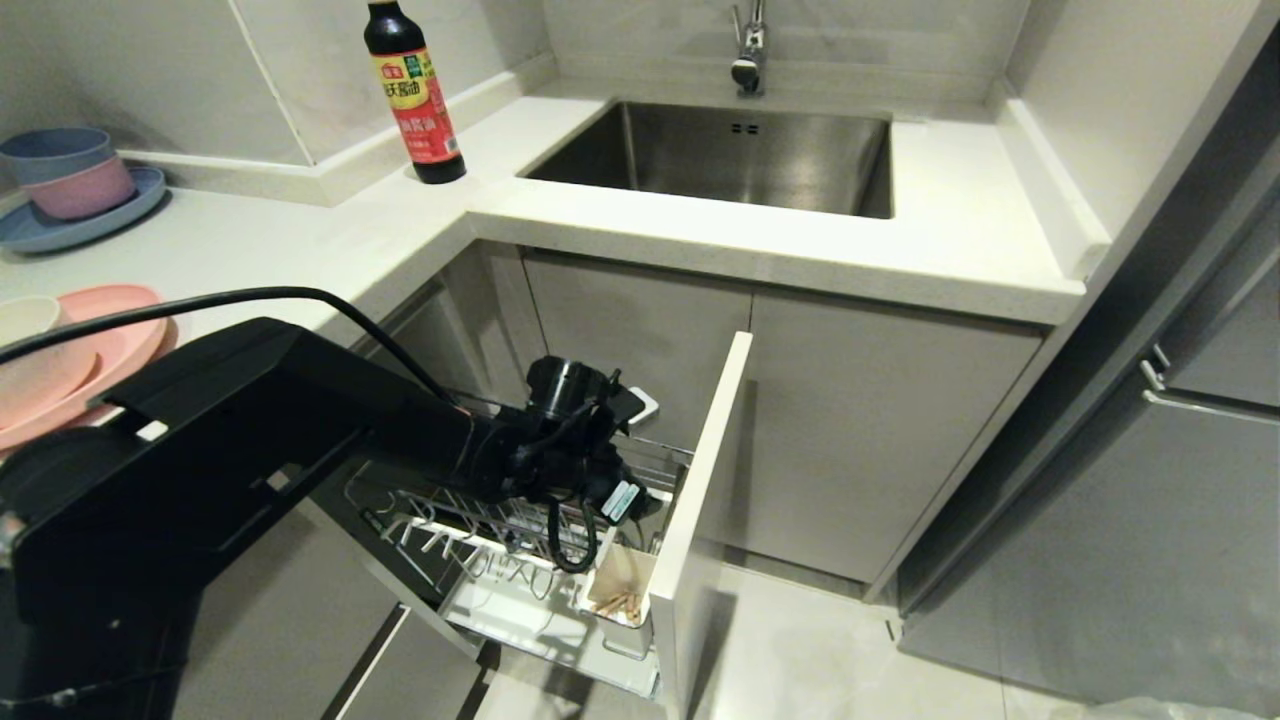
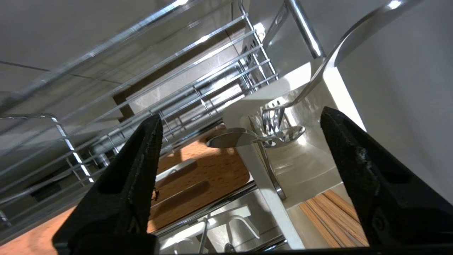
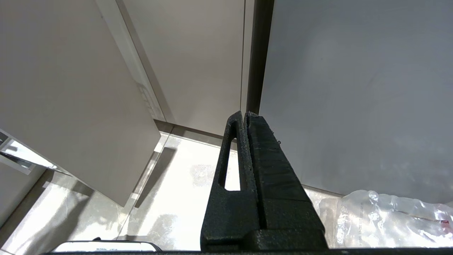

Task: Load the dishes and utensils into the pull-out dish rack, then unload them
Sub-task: Take the spoon out of the cupboard

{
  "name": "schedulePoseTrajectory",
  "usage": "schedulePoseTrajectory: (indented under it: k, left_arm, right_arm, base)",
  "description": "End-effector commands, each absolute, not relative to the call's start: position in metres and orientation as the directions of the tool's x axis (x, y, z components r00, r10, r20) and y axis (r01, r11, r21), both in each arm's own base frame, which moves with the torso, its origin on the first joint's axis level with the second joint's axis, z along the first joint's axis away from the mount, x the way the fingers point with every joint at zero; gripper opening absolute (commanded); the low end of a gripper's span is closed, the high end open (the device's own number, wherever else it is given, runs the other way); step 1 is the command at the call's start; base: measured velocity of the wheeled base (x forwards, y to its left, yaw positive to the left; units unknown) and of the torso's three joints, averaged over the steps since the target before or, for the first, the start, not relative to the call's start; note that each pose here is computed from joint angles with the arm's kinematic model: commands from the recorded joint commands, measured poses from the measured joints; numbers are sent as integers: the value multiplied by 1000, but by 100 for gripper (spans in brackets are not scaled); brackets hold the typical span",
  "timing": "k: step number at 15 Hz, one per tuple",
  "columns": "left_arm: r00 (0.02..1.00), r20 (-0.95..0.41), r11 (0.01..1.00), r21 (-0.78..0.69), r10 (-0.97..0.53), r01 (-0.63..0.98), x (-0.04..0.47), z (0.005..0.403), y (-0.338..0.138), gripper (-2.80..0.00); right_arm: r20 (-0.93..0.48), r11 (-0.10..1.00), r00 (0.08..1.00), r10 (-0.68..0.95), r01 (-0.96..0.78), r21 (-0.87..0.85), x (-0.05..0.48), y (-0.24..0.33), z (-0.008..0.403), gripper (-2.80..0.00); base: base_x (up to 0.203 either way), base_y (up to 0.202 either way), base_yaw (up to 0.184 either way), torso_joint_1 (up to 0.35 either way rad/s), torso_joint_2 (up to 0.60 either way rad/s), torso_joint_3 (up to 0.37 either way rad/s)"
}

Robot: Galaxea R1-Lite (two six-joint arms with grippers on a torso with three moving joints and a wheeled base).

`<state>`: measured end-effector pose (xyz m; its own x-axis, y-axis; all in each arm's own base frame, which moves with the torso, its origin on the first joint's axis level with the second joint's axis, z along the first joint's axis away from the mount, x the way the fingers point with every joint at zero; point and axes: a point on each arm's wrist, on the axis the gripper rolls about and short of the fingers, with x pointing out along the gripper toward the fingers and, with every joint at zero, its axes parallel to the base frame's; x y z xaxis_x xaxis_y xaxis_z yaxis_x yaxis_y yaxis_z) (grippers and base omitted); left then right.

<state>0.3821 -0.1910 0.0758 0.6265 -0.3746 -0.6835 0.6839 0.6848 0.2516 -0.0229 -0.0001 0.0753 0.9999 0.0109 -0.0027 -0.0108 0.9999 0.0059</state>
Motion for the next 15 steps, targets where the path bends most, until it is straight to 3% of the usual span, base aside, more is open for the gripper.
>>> schedulePoseTrajectory:
  k: [1,10,11,15]
  left_arm:
    - [624,-687,684,251,-373,685,384,72,-192,0]
    - [623,-688,685,248,-372,685,385,71,-191,0]
    - [623,-687,684,250,-373,685,385,72,-191,-280]
    - [625,-685,690,246,-374,681,385,73,-191,-280]
  right_arm:
    - [-2,1000,1000,12,-12,6,-23,0,75,-280]
    - [-2,1000,1000,12,-12,6,-23,0,75,-280]
    - [-3,1000,1000,11,-11,6,-23,0,75,-280]
    - [-1,1000,1000,12,-12,6,-23,0,75,-280]
  base:
    - [0,0,0,0,0,0]
    - [0,0,0,0,0,0]
    - [0,0,0,0,0,0]
    - [0,0,0,0,0,0]
